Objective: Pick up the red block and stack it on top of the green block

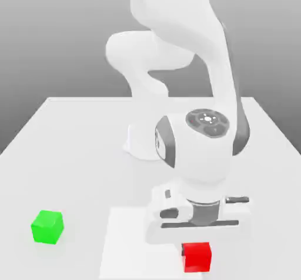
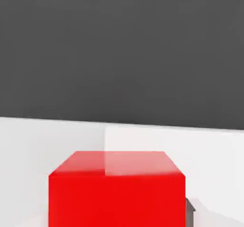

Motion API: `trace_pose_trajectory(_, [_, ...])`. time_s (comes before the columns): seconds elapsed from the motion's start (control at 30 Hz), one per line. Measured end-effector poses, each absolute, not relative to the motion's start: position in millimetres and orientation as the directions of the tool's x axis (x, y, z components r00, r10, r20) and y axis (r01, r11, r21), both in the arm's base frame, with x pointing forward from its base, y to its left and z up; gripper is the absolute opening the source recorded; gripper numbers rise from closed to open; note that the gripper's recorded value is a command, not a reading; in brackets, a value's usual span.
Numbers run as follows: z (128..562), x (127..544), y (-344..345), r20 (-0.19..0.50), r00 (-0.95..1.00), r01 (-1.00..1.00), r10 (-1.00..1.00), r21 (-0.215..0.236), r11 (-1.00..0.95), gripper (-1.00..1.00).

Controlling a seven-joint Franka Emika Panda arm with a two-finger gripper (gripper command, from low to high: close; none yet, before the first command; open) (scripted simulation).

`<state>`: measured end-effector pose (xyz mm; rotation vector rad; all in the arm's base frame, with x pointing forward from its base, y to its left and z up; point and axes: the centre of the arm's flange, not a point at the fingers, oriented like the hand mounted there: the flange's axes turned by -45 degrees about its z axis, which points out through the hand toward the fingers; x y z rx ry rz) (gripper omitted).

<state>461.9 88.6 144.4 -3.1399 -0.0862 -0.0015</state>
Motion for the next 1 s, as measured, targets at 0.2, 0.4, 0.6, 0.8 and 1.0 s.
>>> trace_pose_trajectory(0.2, [201.7,462.7,84.2,0.000,0.999,0.053,0.053,0.001,-0.999,-1.00])
trace_pose_trajectory(0.4, [221.0,460.0,-27.6,-0.006,1.000,0.001,0.001,0.022,-1.000,-1.00])
trace_pose_trajectory(0.6, [235.7,423.5,-155.3,-0.008,0.996,-0.084,-0.084,0.020,-0.996,-1.00])
trace_pose_trajectory(0.8, [232.0,378.4,-232.6,0.000,0.992,-0.124,-0.124,0.000,-0.992,-1.00])
trace_pose_trajectory(1.0, [187.9,377.6,-232.5,-0.001,0.993,-0.116,-0.116,-0.001,-0.993,1.00])
